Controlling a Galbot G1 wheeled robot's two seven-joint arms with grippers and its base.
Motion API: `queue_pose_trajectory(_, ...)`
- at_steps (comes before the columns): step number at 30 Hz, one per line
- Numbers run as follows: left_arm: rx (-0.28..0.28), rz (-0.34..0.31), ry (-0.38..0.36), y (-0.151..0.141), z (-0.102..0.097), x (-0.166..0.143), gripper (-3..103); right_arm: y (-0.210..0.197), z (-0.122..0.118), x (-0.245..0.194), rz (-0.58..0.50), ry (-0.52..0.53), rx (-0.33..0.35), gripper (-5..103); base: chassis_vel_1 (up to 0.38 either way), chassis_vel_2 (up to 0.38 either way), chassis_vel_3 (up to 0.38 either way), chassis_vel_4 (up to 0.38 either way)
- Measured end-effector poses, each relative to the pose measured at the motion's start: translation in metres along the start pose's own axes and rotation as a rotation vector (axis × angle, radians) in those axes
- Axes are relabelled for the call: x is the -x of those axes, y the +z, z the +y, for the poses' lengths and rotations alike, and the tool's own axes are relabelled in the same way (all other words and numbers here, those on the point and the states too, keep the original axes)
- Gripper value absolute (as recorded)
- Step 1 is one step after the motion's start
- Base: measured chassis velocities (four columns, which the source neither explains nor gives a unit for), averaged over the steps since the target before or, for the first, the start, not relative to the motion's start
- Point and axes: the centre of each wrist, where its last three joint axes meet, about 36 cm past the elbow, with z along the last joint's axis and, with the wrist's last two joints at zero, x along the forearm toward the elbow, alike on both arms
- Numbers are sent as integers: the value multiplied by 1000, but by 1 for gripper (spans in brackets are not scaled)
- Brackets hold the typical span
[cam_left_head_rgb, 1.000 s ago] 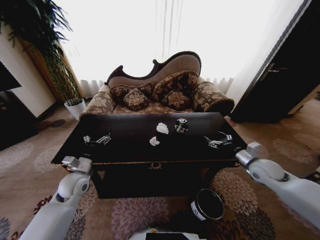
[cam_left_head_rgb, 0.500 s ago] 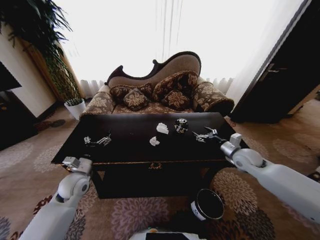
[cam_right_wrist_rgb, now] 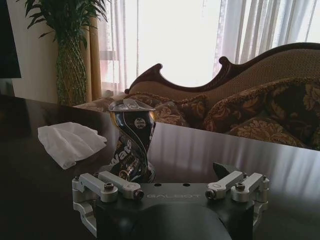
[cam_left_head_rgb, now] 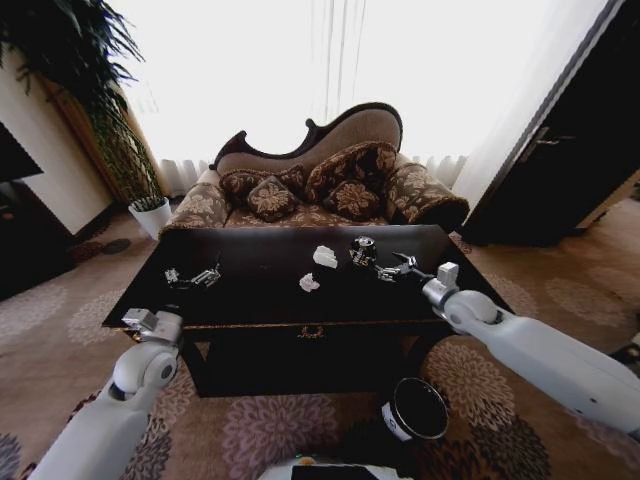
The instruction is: Move to the front of the table and place the trash on the table into the trash bin.
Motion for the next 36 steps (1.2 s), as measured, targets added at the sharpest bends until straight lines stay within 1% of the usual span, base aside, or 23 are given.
queue_pose_trajectory(4, 6, 0, 2, -2, 1, 1, 100, -1, 4, 8, 0, -14, -4, 100, 0, 0, 0, 0)
queue_pose_trajectory(9, 14, 31, -6, -6, 1, 1, 100, -3, 7, 16, -6, -19, -4, 100, 0, 0, 0, 0)
queue_pose_trajectory(17, 16, 34, -6, -6, 1, 1, 100, -6, 6, 21, -14, -17, -9, 100, 0, 0, 0, 0)
queue_pose_trajectory(19, 16, 33, -7, -6, 1, 1, 100, -8, 6, 23, -20, -18, -10, 101, 0, 0, 0, 0)
queue_pose_trajectory(20, 16, 33, -7, -6, 1, 1, 100, -10, 6, 25, -25, -17, -11, 97, 0, 0, 0, 0)
queue_pose_trajectory(21, 16, 33, -7, -6, 1, 1, 100, -10, 6, 25, -25, -17, -11, 97, 0, 0, 0, 0)
queue_pose_trajectory(24, 17, 33, -7, -6, 1, 1, 100, -12, 7, 27, -37, -19, -14, 82, 0, 0, 0, 0)
queue_pose_trajectory(25, 16, 33, -7, -6, 1, 1, 100, -12, 7, 27, -38, -21, -14, 82, 0, 0, 0, 0)
queue_pose_trajectory(27, 17, 33, -7, -6, 1, 1, 100, -13, 8, 27, -43, -27, -14, 71, 0, 0, 0, 0)
queue_pose_trajectory(28, 17, 33, -7, -6, 1, 1, 100, -13, 8, 27, -43, -27, -14, 71, 0, 0, 0, 0)
queue_pose_trajectory(30, 17, 34, -7, -6, 1, 1, 100, -11, 10, 27, -43, -31, -12, 60, 0, 0, 0, 0)
queue_pose_trajectory(31, 17, 33, -7, -6, 1, 1, 100, -11, 10, 26, -42, -32, -11, 60, 0, 0, 0, 0)
queue_pose_trajectory(32, 17, 33, -7, -6, 1, 1, 100, -10, 10, 25, -42, -32, -10, 48, 0, 0, 0, 0)
queue_pose_trajectory(34, 17, 33, -7, -6, 1, 1, 100, -9, 10, 24, -42, -32, -9, 48, 0, 0, 0, 0)
queue_pose_trajectory(35, 17, 33, -7, -6, 1, 1, 100, -9, 11, 24, -43, -32, -7, 43, 0, 0, 0, 0)
queue_pose_trajectory(36, 17, 33, -7, -6, 1, 1, 100, -8, 11, 23, -44, -32, -6, 43, 0, 0, 0, 0)
